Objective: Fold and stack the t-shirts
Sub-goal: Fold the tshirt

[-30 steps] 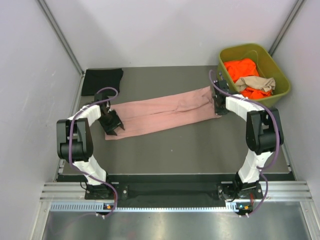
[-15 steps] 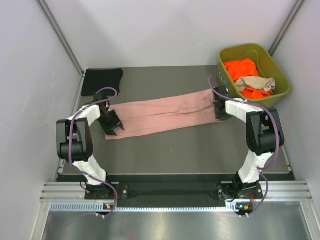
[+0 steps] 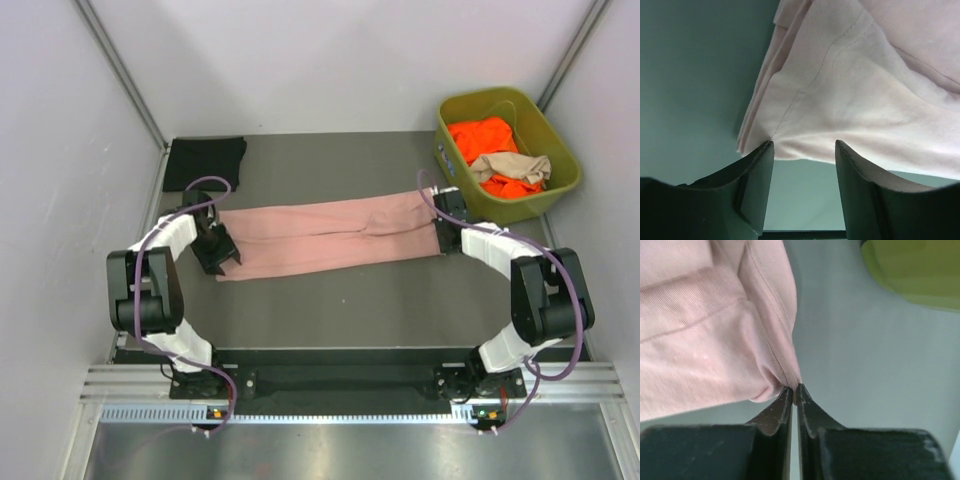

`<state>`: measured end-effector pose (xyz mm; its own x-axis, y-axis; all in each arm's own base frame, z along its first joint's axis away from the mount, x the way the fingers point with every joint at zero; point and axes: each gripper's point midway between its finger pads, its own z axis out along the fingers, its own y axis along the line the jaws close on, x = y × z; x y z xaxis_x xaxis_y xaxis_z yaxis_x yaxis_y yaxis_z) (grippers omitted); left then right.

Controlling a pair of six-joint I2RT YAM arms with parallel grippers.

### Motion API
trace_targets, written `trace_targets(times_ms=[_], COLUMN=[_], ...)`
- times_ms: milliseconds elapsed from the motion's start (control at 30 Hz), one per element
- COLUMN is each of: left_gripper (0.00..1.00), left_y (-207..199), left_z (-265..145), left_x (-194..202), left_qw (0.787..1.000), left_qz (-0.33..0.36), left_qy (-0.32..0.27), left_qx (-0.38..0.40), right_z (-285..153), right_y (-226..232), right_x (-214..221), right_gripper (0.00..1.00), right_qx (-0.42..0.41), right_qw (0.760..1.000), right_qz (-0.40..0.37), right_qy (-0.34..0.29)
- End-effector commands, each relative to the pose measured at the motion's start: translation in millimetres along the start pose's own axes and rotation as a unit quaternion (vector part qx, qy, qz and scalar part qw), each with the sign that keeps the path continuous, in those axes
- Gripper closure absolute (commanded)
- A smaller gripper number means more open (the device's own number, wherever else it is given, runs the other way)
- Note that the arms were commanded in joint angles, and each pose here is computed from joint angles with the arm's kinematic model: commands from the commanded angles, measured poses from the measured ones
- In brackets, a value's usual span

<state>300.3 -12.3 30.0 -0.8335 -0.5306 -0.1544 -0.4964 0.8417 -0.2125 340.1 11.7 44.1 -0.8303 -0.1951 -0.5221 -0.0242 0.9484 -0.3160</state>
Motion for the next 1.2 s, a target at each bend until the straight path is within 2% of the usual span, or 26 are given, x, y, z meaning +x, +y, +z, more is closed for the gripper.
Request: trace_targets(times_ms=[0,33,133,167,233,300,367,433,467,600,767,933,1167], left_gripper=[0.43,0.42,0.42,0.42,0.41,0.41,0.41,0.41,0.41,0.42,0.43,0.42,0.43], left_y=[-4.0,-8.4,-31.8,-39.4,-59.6,-74.0,-83.5,-90.1,-91.7,-96.3,-94.9,-94.3,-93.0], left_z=[-27.6,-33.5,-56.3,-65.7,-75.6,-80.7,-77.3,-75.4,-73.2,-72.2,-65.5,-63.0,-58.0], left_x=[-9.1,-11.0,-18.2,-19.2,-18.8,-19.3,-10.6,-7.9,-5.3,-4.0,-3.2,-3.2,-1.2], left_qw=[0.999,0.998,0.992,0.988,0.978,0.97,0.966,0.963,0.963,0.961,0.963,0.964,0.965], left_qz=[0.02,0.024,0.048,0.057,0.071,0.083,0.088,0.097,0.098,0.104,0.102,0.104,0.11], left_qy=[-0.036,-0.044,-0.074,-0.087,-0.094,-0.102,-0.087,-0.085,-0.08,-0.079,-0.071,-0.067,-0.054], left_qx=[0.017,0.027,0.091,0.113,0.169,0.206,0.228,0.237,0.239,0.242,0.239,0.236,0.232], right_z=[-13.2,-16.2,-30.5,-39.2,-42.6,-46.2,-54.2,-41.4,-50.0,-34.8,-31.6,-17.6,-4.8], right_y=[-17.7,-18.2,-21.5,-21.3,-15.2,-0.9,16.9,49.3,64.7,124.3,170.4,182.2,189.3], right_x=[-26.9,-31.2,-54.6,-76.5,-91.2,-119.7,-151.3,-152.0,-172.2,-171.1,-168.3,-151.4,-144.2], right_gripper=[0.92,0.8,0.63,0.61,0.59,0.59,0.65,0.67,0.68,0.72,0.63,0.63,0.67], right_qx=[0.03,0.029,0.025,0.016,-0.004,-0.046,-0.086,-0.127,-0.147,-0.174,-0.179,-0.154,-0.138], right_qw=[0.999,0.999,0.998,0.996,0.995,0.992,0.985,0.983,0.978,0.971,0.971,0.971,0.974], right_qz=[0.007,0.013,0.042,0.056,0.074,0.085,0.101,0.117,0.126,0.164,0.159,0.176,0.173], right_qy=[-0.036,-0.036,-0.042,-0.061,-0.064,-0.085,-0.107,-0.067,-0.079,-0.021,0.015,0.049,0.045])
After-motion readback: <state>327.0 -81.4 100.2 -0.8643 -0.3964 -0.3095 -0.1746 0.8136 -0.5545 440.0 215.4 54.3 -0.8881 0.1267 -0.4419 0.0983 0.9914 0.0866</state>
